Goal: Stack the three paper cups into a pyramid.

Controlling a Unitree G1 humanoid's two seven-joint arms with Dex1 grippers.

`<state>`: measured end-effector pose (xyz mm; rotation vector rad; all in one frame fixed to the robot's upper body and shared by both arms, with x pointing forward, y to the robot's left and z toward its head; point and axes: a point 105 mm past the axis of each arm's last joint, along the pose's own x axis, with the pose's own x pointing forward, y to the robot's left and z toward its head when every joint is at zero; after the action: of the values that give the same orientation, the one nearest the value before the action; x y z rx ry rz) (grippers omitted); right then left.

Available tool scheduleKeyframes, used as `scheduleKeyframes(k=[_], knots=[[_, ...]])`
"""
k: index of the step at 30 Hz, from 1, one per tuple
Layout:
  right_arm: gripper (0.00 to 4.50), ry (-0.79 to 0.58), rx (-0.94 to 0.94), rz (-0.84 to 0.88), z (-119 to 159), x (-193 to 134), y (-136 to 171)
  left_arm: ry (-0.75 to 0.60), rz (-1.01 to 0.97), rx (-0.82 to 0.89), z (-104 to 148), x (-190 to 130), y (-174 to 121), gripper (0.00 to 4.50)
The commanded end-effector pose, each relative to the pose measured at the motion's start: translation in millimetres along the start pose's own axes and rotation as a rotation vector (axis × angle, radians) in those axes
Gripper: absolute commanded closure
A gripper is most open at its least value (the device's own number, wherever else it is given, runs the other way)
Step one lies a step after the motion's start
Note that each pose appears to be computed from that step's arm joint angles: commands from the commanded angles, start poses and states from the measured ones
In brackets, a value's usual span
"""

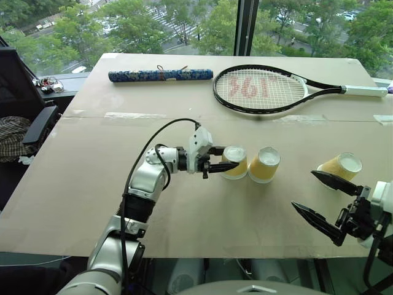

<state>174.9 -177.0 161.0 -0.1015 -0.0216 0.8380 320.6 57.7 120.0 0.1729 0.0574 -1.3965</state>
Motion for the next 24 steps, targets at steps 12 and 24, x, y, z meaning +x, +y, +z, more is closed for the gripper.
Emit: scheduleKeyframes(k=[12,24], knots=[[0.00,0.067,-0.108,-0.484,-1,-29,-64,-0.055,0.025,-0.026,28,-50,-14,0.05],[0.00,0.171,-0.059,-0.764,-19,-28,-122,-0.071,-0.184,-0.057,58,-79,-83,0.05]])
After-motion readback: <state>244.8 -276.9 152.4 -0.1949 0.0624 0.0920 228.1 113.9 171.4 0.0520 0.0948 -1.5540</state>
